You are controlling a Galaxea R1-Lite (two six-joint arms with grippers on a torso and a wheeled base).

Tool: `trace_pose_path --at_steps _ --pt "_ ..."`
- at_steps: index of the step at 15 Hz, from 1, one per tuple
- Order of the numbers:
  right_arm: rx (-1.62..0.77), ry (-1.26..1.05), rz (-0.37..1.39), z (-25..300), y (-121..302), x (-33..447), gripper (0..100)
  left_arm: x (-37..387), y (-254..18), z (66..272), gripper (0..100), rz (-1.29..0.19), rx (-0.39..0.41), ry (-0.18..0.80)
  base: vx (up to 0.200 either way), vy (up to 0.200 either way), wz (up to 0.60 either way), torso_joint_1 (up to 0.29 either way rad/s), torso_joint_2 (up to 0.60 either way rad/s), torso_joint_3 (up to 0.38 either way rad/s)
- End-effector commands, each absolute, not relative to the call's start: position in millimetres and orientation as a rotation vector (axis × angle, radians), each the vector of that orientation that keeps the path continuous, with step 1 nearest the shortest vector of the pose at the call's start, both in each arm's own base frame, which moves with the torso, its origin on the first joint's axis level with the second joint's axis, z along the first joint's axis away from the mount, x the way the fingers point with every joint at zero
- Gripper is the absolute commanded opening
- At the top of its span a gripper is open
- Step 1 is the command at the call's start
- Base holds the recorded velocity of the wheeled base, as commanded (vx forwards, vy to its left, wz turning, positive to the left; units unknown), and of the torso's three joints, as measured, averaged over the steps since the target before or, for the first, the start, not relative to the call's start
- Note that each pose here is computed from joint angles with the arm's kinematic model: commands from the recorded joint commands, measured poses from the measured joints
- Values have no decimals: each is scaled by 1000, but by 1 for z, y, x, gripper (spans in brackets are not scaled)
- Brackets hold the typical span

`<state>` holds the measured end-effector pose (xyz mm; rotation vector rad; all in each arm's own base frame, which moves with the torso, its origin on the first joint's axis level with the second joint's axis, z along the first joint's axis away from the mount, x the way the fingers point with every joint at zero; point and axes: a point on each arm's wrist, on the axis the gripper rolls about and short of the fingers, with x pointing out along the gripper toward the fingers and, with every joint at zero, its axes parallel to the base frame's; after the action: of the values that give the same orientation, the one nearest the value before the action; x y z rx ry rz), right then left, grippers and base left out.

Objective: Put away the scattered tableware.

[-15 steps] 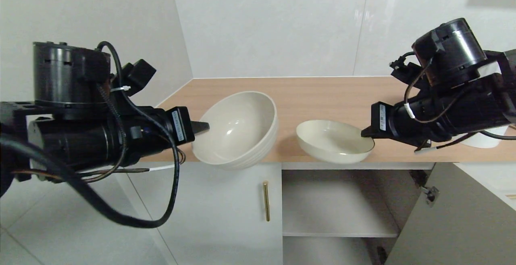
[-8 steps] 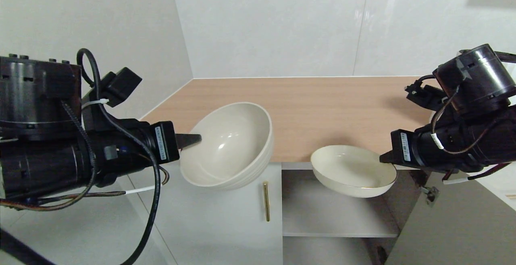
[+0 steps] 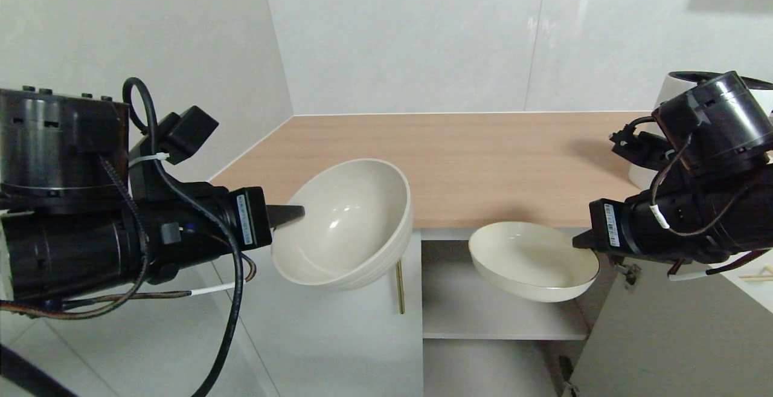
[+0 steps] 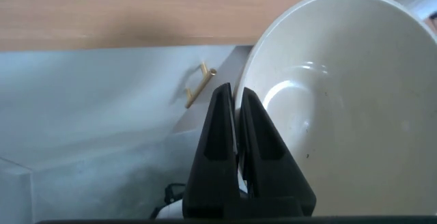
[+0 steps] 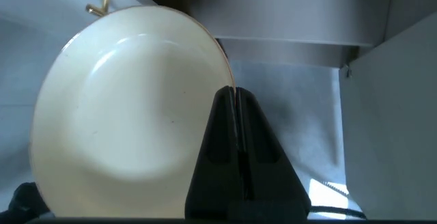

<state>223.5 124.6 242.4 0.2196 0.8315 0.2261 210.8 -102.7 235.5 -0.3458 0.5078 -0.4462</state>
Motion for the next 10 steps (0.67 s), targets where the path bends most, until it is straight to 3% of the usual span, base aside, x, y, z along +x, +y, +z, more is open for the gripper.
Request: trace_pose_path --at_steps 1,4,10 --pt "215 843 223 239 126 225 0 211 -103 232 0 -447 -331 521 0 0 0 0 0 0" --pt "188 849 230 235 126 226 0 210 -104 227 0 -487 -297 540 0 0 0 -63 169 98" --pt "181 855 232 228 128 228 0 212 -105 225 0 -488 -296 549 0 0 0 -153 437 272"
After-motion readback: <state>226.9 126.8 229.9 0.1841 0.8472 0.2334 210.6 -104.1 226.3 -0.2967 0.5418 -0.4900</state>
